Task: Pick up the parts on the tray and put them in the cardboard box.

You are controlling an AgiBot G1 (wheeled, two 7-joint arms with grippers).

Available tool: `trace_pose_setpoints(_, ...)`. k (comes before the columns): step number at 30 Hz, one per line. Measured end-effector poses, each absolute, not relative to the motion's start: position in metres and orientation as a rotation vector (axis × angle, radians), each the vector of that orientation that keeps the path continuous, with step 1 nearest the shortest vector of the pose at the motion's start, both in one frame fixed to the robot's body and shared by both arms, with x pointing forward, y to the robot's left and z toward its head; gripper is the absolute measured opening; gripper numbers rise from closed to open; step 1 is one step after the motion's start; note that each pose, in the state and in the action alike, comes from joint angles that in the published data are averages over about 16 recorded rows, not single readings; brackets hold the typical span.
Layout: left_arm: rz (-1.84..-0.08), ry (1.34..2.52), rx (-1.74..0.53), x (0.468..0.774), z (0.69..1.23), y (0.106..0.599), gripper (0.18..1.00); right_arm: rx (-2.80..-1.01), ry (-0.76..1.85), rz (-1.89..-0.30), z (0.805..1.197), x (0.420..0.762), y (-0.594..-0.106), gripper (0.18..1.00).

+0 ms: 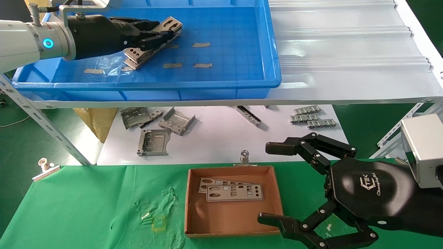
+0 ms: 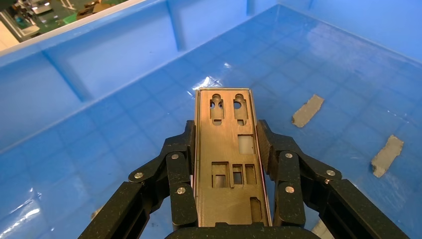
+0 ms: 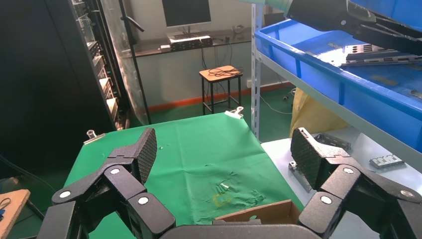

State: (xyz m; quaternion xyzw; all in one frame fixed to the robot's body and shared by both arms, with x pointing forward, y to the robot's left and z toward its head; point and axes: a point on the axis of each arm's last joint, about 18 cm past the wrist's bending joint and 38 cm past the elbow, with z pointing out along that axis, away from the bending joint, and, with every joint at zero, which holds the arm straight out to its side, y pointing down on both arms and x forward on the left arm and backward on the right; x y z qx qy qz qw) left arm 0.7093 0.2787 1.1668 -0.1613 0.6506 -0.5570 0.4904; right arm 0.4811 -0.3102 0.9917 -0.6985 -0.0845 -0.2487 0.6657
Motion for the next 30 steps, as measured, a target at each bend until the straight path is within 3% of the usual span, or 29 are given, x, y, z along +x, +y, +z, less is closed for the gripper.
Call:
trace_pose_setpoints(11, -1.353, 1.592, -0.397, 0.7110, 1.1621, 0.2769, 0.516, -1.577, -0.191, -0.561, 0.9917, 0.4811, -0.3102, 1.000)
trace_pose_setpoints(27, -1.364, 1.601, -0.397, 0.7088, 1.1612, 0.2787, 0.708, -1.577, -0.191, -0.561, 0.9917, 0.4811, -0.3102, 1.000)
trace_pose_setpoints(30, -1.362, 1.603, -0.398, 0.7089, 1.1606, 0.2790, 0.713, -1.577, -0.191, -0.561, 0.9917, 0.4811, -0.3102, 1.000)
